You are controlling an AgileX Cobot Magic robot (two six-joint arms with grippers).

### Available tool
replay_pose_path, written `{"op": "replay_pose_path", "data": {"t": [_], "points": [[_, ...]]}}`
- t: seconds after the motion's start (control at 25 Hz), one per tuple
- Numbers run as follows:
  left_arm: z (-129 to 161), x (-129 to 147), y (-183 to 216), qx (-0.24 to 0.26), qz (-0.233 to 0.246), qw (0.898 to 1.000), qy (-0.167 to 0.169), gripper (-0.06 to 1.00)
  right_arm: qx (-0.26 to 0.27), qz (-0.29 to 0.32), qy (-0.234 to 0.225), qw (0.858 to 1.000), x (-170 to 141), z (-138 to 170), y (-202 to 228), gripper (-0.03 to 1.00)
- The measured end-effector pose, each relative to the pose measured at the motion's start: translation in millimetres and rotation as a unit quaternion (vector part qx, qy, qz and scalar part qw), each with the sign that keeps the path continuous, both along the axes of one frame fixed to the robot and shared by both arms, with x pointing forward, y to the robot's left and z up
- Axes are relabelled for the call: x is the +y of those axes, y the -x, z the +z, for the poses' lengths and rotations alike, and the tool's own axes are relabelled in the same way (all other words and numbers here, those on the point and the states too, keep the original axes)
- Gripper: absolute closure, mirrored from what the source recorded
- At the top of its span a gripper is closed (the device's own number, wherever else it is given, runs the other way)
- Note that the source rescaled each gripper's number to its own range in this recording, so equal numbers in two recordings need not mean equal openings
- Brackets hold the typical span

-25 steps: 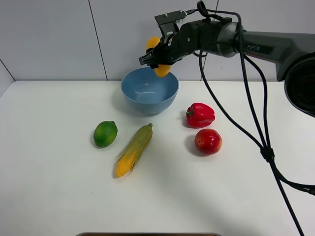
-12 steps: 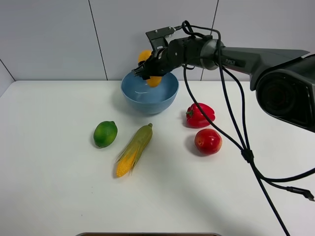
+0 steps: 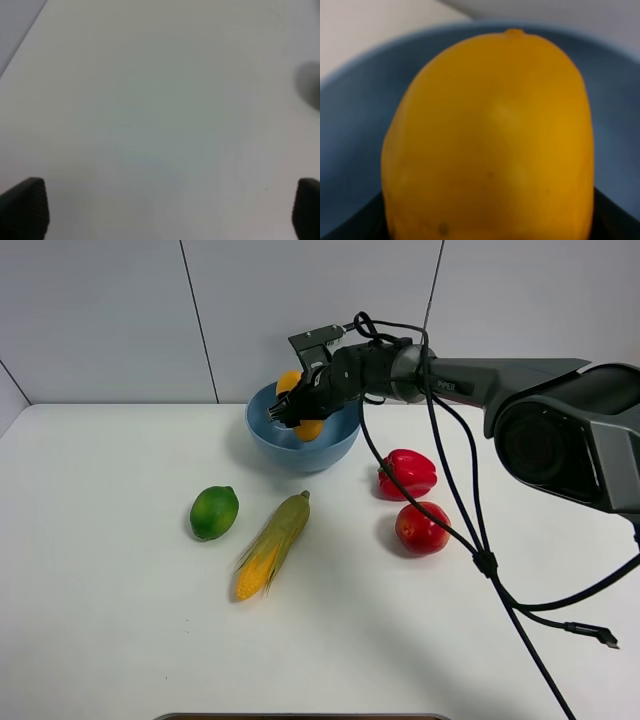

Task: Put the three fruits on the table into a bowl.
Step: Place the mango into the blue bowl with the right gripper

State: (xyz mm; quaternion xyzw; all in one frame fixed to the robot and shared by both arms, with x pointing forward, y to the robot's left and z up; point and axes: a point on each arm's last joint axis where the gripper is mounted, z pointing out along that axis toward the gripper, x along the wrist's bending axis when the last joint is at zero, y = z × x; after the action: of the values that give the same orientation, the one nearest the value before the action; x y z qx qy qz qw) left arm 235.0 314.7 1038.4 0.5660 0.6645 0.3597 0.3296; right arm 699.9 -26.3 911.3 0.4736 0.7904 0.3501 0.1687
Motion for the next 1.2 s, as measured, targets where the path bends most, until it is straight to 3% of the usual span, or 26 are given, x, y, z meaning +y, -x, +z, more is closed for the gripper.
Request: {"op": "replay_pose_path", "data": {"t": [0.72,0.8,0.96,1.2], "points": [[0.0,0.1,0.0,0.0,0.0,1.0,0.0,-0.06,0.009,0.005,0.01,1.0,-0.1,-9.2,0.6,0.93],[0.0,0.1,0.0,0.0,0.0,1.0,0.0,-0.06,0.009,0.005,0.01,1.0,-0.1,-9.2,0.6,0.82],[0.0,0.1,0.0,0.0,0.0,1.0,0.0,-0.06,0.009,0.005,0.01,1.0,-0.1,-9.2,0.6,0.41],[0.0,0.1,0.0,0.0,0.0,1.0,0.0,-0.06,0.009,0.005,0.01,1.0,-0.1,-9.2,0.6,0.04]]}}
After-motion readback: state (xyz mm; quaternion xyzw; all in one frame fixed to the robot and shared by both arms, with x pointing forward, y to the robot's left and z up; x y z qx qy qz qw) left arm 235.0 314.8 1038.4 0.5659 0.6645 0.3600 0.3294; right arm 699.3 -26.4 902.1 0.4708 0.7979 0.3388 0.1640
